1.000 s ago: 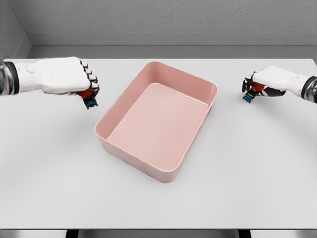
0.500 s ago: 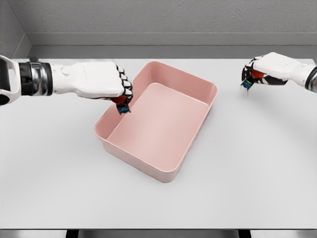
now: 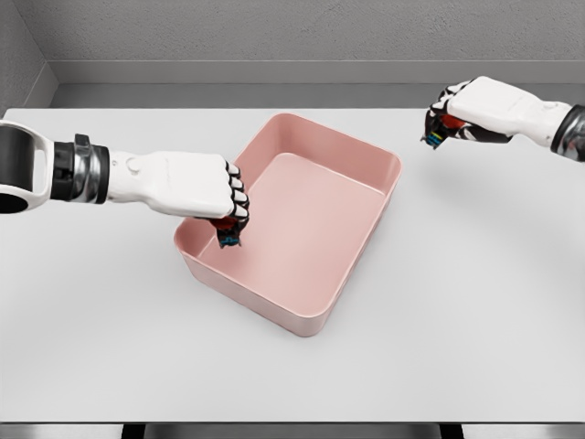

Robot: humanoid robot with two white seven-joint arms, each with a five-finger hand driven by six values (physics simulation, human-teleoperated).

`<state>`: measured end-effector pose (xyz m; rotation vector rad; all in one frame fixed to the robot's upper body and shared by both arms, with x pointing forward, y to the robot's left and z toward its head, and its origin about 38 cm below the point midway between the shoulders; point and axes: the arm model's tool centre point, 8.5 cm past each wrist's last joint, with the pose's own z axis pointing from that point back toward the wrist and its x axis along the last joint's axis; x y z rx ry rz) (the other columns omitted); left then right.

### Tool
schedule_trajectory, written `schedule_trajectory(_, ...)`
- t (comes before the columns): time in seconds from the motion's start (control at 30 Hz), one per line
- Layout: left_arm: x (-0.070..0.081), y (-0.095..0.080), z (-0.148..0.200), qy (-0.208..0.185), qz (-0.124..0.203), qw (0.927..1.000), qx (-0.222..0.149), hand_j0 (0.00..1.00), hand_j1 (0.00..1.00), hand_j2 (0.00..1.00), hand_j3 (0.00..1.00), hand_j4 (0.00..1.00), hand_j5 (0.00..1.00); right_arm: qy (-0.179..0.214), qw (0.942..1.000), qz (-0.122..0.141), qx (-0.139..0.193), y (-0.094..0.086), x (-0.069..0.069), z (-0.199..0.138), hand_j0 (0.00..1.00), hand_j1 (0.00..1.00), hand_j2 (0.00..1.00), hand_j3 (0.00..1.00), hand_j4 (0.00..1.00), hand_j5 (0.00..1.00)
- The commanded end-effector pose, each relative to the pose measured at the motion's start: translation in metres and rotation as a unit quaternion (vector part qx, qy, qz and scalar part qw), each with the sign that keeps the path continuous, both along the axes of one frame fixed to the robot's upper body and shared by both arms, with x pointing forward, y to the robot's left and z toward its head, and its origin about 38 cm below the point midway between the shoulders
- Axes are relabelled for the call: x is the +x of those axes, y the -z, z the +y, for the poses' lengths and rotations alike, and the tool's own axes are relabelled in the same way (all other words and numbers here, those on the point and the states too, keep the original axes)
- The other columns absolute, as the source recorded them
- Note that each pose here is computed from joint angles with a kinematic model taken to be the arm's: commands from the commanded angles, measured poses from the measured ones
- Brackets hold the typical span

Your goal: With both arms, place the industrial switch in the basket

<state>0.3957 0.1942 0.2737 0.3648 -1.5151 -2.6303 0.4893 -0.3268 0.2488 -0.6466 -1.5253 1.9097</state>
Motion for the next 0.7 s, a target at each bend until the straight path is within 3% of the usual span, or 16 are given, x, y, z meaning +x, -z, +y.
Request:
schedule_trajectory(0.0, 0.000, 0.000, -0.001, 0.002, 0.002, 1.0000, -0.004, 0.68, 0.68, 0.68, 0.68, 0.68, 0.68, -0.004, 1.0000, -0.004, 0.005, -0.003, -0.001, 0.003, 0.44, 0.44, 0.44, 0.44, 0.44, 0.44)
schedule_trajectory(0.13, 0.000, -0.001, -0.002, 0.001, 0.003, 1.0000, -0.005, 0.91, 0.91, 0.91, 0.91, 0.91, 0.91, -0.017, 0.9997, -0.012, 0.013, -0.011, -0.004, 0.010, 0.44, 0.44, 0.44, 0.44, 0.44, 0.44)
schedule_trajectory(0.23, 0.000, -0.001, -0.002, 0.001, 0.003, 1.0000, -0.005, 0.98, 0.98, 0.98, 0.98, 0.98, 0.98, -0.030, 0.9992, -0.021, 0.015, -0.018, -0.008, 0.016, 0.44, 0.44, 0.44, 0.44, 0.44, 0.44)
schedule_trajectory(0.53, 0.001, -0.001, 0.002, -0.003, 0.003, 1.0000, -0.005, 1.00, 1.00, 1.00, 1.00, 1.00, 1.00, -0.057, 0.9978, -0.032, 0.015, -0.025, -0.015, 0.033, 0.44, 0.44, 0.44, 0.44, 0.44, 0.44)
schedule_trajectory(0.6, 0.001, -0.009, 0.003, -0.005, 0.010, 0.9996, -0.026, 1.00, 1.00, 1.00, 1.00, 1.00, 1.00, -0.063, 0.9973, -0.035, 0.015, -0.026, -0.016, 0.037, 0.44, 0.44, 0.44, 0.44, 0.44, 0.44)
schedule_trajectory(0.67, 0.001, -0.028, 0.019, -0.024, 0.023, 0.9977, -0.059, 1.00, 1.00, 1.00, 1.00, 1.00, 1.00, -0.069, 0.9969, -0.036, 0.016, -0.026, -0.017, 0.041, 0.44, 0.44, 0.44, 0.44, 0.44, 0.44)
